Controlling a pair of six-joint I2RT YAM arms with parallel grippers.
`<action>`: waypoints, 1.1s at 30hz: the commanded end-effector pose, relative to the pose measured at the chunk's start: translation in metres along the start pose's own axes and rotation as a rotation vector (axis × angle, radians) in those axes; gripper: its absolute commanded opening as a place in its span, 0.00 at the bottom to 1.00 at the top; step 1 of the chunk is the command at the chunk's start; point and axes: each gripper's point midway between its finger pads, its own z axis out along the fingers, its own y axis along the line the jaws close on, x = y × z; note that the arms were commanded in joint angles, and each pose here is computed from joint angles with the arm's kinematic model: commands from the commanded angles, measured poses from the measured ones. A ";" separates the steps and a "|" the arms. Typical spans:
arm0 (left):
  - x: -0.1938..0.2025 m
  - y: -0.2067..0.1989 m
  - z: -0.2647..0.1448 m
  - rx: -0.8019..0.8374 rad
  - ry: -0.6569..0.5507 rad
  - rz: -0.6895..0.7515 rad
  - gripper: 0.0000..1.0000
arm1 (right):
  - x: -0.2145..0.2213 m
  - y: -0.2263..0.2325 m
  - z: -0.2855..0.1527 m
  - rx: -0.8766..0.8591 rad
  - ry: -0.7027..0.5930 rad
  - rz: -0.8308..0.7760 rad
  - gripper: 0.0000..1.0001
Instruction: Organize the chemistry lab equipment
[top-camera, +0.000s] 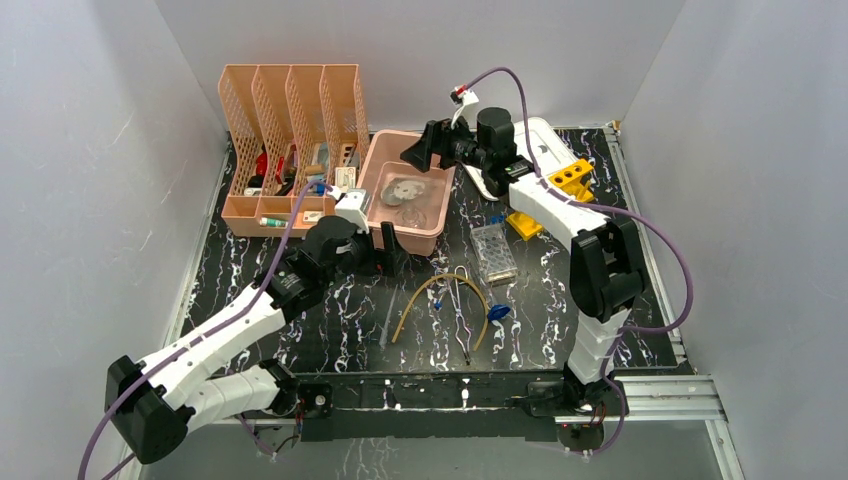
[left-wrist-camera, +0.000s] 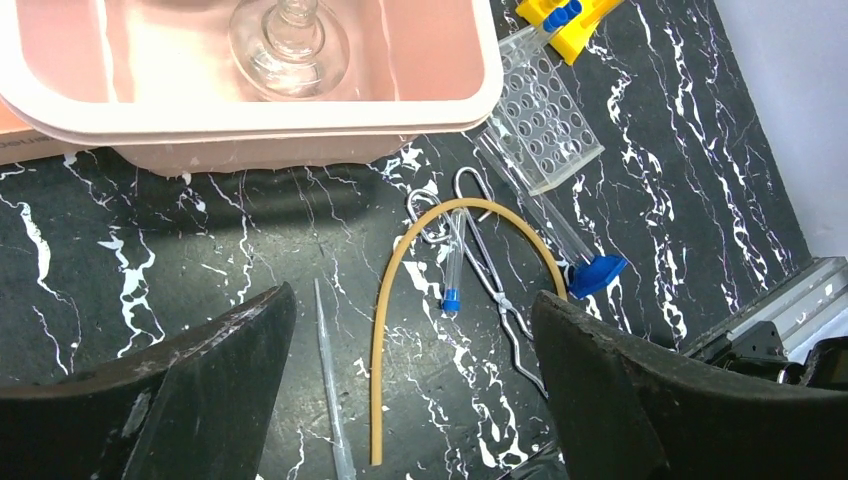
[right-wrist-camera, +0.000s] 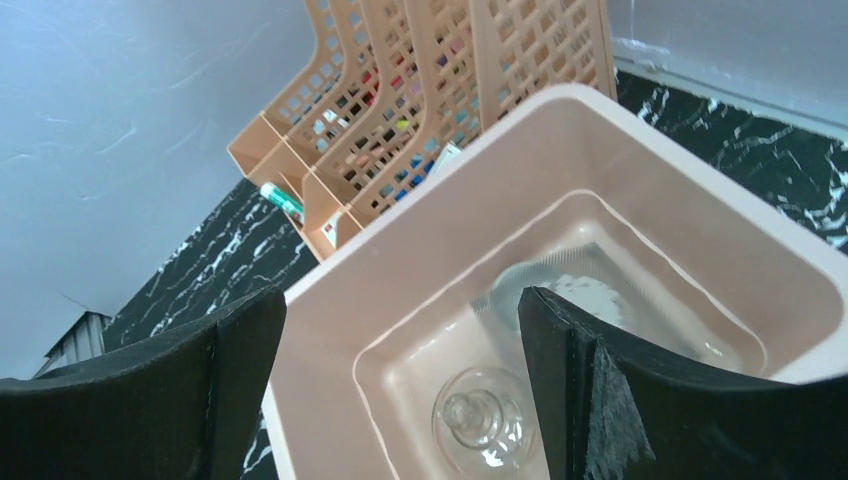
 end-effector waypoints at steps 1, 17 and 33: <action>-0.005 -0.004 -0.006 0.022 -0.026 0.008 0.87 | -0.010 0.002 -0.005 0.040 -0.022 -0.047 0.97; 0.070 0.051 0.061 -0.220 0.242 0.136 0.43 | 0.011 0.008 -0.134 0.318 -0.072 -0.103 0.85; 0.151 0.076 0.056 -0.296 0.444 0.061 0.43 | 0.060 0.008 -0.135 0.268 0.061 -0.048 0.85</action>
